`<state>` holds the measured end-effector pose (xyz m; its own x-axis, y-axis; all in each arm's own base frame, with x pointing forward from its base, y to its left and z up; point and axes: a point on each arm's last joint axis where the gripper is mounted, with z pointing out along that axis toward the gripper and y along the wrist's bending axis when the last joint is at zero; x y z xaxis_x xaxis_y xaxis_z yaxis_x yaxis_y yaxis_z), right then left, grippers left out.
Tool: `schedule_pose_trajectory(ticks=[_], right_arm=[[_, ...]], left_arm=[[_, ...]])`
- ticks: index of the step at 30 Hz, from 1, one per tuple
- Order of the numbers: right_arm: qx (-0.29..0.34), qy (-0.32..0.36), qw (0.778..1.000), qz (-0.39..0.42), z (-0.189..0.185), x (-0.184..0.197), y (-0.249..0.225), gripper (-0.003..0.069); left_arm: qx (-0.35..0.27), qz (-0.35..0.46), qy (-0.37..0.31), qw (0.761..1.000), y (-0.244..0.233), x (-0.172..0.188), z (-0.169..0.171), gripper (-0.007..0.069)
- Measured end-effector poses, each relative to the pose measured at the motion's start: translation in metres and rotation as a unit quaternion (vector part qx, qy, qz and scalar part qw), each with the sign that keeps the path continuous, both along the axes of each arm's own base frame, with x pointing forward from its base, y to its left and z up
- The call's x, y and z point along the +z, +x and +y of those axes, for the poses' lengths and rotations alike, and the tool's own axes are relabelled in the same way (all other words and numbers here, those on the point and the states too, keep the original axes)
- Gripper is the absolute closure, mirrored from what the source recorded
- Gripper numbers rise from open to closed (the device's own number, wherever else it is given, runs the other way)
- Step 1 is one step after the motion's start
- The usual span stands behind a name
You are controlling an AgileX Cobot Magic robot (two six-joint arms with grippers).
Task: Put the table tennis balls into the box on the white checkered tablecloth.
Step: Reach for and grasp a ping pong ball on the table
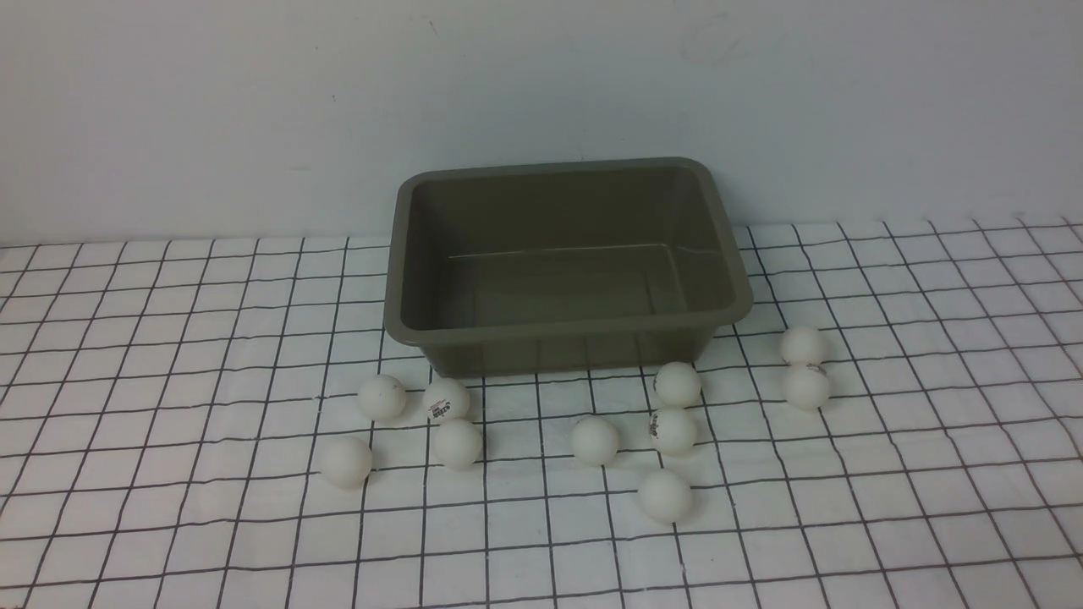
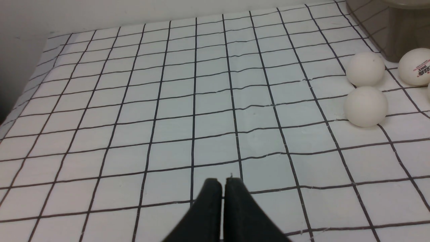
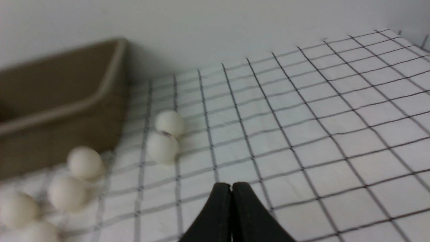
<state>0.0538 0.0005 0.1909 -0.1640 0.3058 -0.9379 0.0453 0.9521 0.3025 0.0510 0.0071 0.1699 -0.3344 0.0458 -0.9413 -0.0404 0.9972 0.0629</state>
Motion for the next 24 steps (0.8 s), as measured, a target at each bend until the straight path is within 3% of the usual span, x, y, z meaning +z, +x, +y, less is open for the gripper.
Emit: schedule_pose_trajectory(ticks=[3,7,10,20,24], right_arm=[[-0.002,0.125,0.991,-0.039,0.003,0.008,0.001,0.0676],[-0.003,0.272,0.960,-0.064,0.004,0.014,0.001,0.0676],[-0.002,0.307,0.949,-0.073,0.004,0.016,0.001,0.0676],[0.004,0.313,0.944,-0.104,0.004,0.029,-0.001,0.0676],[0.070,0.152,0.974,-0.151,0.010,0.094,-0.019,0.0676]], left_arm=[[0.000,0.000,0.000,1.000,0.000,0.000,0.000,0.0629],[0.000,0.000,0.000,1.000,0.000,0.000,0.000,0.0629],[0.000,0.000,0.000,1.000,0.000,0.000,0.000,0.0629],[0.000,0.000,0.000,1.000,0.000,0.000,0.000,0.0629],[0.000,0.000,0.000,1.000,0.000,0.000,0.000,0.0629]])
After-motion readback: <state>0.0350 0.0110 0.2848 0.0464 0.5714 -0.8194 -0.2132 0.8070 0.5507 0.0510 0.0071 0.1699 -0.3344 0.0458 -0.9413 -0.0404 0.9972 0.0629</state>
